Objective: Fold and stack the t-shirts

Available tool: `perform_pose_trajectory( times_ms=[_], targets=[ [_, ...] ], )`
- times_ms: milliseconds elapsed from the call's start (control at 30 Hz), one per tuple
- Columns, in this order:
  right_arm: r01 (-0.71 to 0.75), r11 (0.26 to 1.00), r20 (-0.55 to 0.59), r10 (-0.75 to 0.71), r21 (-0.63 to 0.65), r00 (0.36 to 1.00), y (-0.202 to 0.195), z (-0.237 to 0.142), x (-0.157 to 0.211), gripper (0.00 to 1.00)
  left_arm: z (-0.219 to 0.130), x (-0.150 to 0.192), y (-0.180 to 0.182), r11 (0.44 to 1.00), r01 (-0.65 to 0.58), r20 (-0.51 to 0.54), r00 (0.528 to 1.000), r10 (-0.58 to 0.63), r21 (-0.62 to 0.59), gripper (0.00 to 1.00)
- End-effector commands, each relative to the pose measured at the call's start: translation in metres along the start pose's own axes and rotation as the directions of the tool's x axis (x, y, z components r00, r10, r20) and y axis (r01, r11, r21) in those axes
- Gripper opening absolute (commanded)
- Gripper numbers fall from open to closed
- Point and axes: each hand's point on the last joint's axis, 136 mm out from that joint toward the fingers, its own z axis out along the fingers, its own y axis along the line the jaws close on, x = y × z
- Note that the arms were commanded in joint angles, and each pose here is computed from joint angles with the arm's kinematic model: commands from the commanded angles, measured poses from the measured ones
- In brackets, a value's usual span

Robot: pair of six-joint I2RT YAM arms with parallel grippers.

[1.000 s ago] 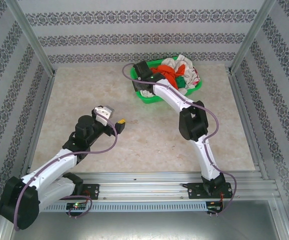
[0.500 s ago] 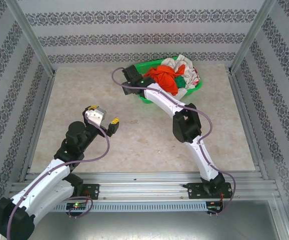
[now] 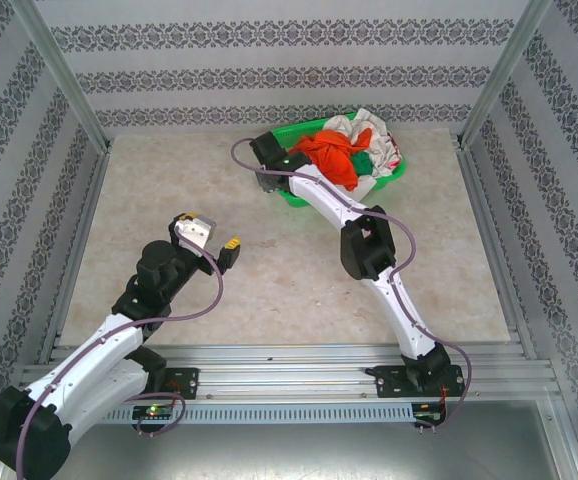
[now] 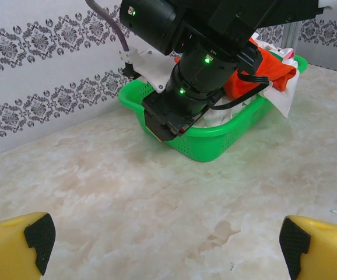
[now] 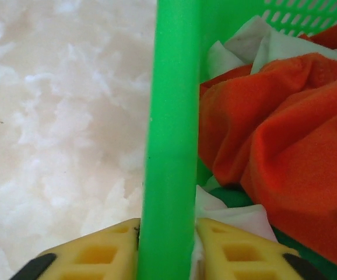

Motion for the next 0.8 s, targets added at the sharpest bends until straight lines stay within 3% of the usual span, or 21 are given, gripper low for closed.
perform_pose_trajectory(
  times_ms=[0, 767],
  targets=[
    [-0.012, 0.999, 0.032, 0.010, 0.053, 0.999, -0.024, -0.014, -0.017, 0.19, 0.000, -0.010, -0.005, 1.000, 0.002, 0.046, 0.999, -0.002, 0.017, 1.00],
    [-0.118, 0.979, 0.039, 0.113, 0.167, 0.993, -0.200, 0.008, -0.018, 0.06, 0.030, -0.021, -0.054, 0.985, -0.014, 0.054, 0.999, 0.005, 0.170, 1.00]
  ],
)
